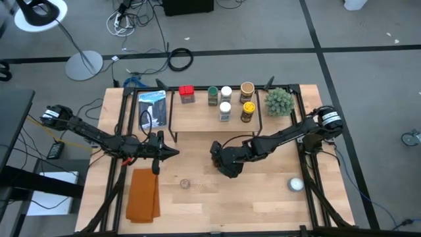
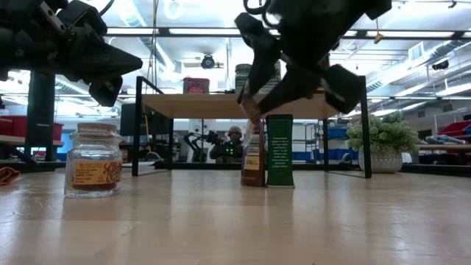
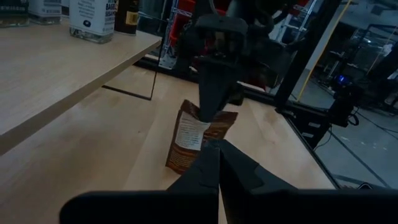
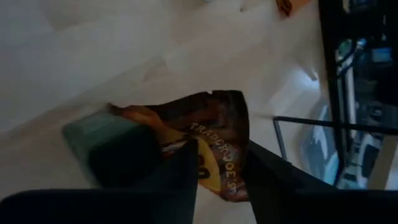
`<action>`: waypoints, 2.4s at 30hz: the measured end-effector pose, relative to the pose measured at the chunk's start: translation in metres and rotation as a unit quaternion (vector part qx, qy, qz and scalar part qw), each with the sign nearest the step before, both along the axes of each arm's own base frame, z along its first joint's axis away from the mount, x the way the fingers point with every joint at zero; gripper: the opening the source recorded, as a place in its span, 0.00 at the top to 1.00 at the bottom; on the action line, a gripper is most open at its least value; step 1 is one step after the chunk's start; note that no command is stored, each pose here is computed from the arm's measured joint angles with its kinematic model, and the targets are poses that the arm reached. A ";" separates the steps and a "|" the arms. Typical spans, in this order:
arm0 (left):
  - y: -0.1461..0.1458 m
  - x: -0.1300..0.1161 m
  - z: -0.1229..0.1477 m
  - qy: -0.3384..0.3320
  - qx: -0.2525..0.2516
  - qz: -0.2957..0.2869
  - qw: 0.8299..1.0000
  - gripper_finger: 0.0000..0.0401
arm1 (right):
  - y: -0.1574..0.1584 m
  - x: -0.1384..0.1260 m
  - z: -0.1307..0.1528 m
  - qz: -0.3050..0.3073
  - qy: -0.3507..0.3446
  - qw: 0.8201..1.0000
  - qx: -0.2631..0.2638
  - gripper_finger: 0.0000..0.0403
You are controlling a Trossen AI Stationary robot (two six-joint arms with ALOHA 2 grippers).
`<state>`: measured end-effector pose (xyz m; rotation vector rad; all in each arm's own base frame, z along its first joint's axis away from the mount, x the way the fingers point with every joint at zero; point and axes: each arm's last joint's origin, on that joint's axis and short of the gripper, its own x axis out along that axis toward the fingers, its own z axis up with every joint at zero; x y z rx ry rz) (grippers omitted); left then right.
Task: Shelf spices
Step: Put the orange seasoning bag on the shelf
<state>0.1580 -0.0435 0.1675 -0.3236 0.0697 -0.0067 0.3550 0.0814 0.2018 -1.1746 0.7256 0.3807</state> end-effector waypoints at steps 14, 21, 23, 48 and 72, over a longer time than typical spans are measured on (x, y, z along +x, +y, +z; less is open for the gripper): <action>0.000 0.000 0.000 0.000 0.000 0.000 1.000 0.99 | 0.005 0.007 0.027 -0.062 -0.119 0.991 0.009 0.99; 0.000 0.000 0.000 0.000 0.000 0.000 1.000 0.99 | 0.003 0.023 0.086 -0.129 -0.181 0.975 0.023 1.00; 0.000 0.000 0.000 0.000 0.000 0.000 1.000 0.99 | -0.002 0.027 0.110 -0.160 -0.202 0.965 0.044 1.00; 0.000 0.000 0.000 -0.001 0.000 0.000 1.000 0.99 | -0.118 0.084 0.155 -0.475 -0.154 0.856 0.134 1.00; 0.000 0.000 0.000 0.000 0.000 0.000 1.000 0.99 | -0.107 0.064 0.167 -0.544 -0.090 0.824 0.127 1.00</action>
